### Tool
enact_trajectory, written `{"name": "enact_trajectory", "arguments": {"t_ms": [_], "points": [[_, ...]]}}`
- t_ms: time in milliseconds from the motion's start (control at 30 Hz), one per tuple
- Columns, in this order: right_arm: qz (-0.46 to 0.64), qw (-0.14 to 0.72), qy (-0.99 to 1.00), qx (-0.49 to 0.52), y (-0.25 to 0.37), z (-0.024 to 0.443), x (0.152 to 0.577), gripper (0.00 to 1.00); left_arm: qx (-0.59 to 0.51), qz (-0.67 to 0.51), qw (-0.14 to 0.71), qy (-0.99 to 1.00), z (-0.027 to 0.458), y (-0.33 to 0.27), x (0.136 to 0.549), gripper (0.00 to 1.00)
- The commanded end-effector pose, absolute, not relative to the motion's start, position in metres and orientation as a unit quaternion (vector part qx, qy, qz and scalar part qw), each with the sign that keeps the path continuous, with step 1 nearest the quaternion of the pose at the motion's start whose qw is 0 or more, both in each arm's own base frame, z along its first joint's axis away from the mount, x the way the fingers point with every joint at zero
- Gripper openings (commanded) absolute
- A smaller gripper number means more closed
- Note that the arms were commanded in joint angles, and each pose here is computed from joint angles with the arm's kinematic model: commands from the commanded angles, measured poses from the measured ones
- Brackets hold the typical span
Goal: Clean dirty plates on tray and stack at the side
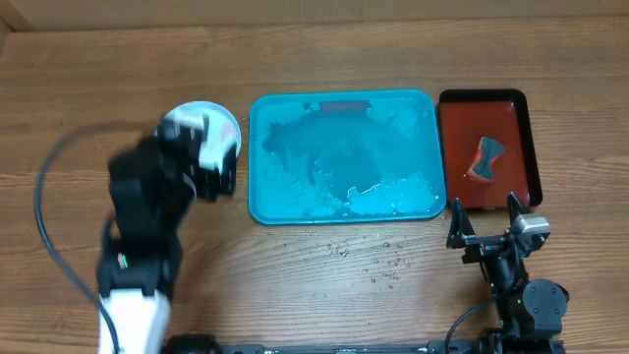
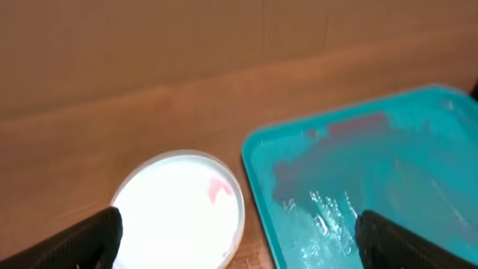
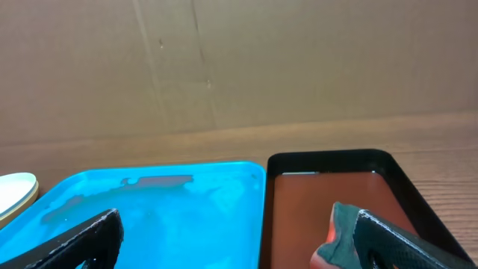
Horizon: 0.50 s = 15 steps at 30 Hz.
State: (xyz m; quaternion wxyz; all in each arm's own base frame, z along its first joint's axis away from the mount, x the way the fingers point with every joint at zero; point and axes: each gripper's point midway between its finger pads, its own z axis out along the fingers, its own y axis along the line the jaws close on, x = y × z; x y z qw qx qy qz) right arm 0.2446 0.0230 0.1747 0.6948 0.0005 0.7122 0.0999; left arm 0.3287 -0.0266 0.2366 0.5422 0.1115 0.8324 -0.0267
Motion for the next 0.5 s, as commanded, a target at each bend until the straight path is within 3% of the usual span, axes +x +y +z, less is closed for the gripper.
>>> {"name": "enact_trajectory", "arguments": {"t_ms": [0, 133, 467], "points": [[0.098, 0.696, 0.712, 0.002, 0.023, 0.172, 0.245, 1.00, 0.118, -0.010, 0.590, 0.798, 0.220, -0.024, 0.298, 1.00], [0.098, 0.696, 0.712, 0.002, 0.023, 0.172, 0.245, 1.00, 0.106, 0.016, 0.648, 0.754, 0.209, -0.017, 0.272, 1.00], [0.098, 0.696, 0.712, 0.002, 0.023, 0.172, 0.245, 1.00, 0.093, 0.035, 0.670, 0.735, 0.160, -0.011, 0.253, 1.00]]}}
